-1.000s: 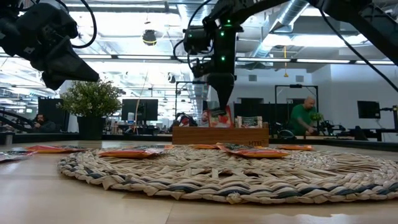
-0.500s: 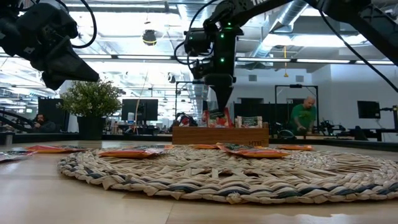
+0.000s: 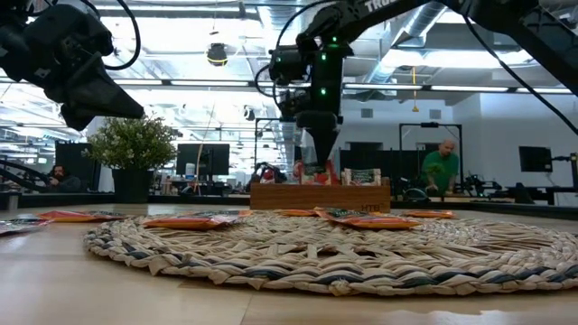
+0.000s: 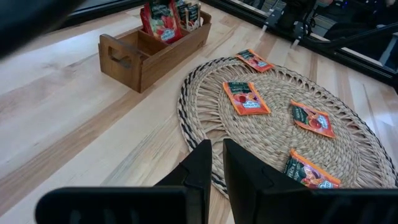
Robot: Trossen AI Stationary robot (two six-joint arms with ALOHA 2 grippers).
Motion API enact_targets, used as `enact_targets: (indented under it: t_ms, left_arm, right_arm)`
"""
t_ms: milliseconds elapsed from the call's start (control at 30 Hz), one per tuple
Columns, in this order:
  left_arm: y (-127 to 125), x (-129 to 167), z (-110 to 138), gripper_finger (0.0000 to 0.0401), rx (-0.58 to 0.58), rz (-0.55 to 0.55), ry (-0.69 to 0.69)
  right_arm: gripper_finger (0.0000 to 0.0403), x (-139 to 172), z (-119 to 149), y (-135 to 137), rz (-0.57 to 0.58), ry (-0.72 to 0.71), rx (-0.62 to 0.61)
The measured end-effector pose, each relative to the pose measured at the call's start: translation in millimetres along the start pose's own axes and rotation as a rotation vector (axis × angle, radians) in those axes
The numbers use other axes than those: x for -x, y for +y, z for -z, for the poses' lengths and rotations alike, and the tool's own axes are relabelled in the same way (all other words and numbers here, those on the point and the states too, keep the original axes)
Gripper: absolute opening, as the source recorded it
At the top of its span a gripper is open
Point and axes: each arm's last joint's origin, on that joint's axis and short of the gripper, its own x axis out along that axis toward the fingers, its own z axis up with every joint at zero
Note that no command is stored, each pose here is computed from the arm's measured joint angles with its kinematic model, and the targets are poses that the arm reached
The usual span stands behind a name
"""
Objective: Pick & Place Tea
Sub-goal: Put the red tea bag into the middle section of the wooden organizer
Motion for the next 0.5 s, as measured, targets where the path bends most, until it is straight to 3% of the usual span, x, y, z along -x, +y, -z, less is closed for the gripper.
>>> enact_targets:
  t_ms: [233, 500]
  left_arm:
    - [0, 0, 0, 0.0033, 0.0, 0.0, 0.0]
    - [0, 0, 0, 0.0033, 0.0, 0.0, 0.0]
  right_arm:
    - [0.0, -25, 11, 7, 0.005, 0.066, 0.003]
    - [0.0, -27, 10, 9, 0.007, 0.053, -0.002]
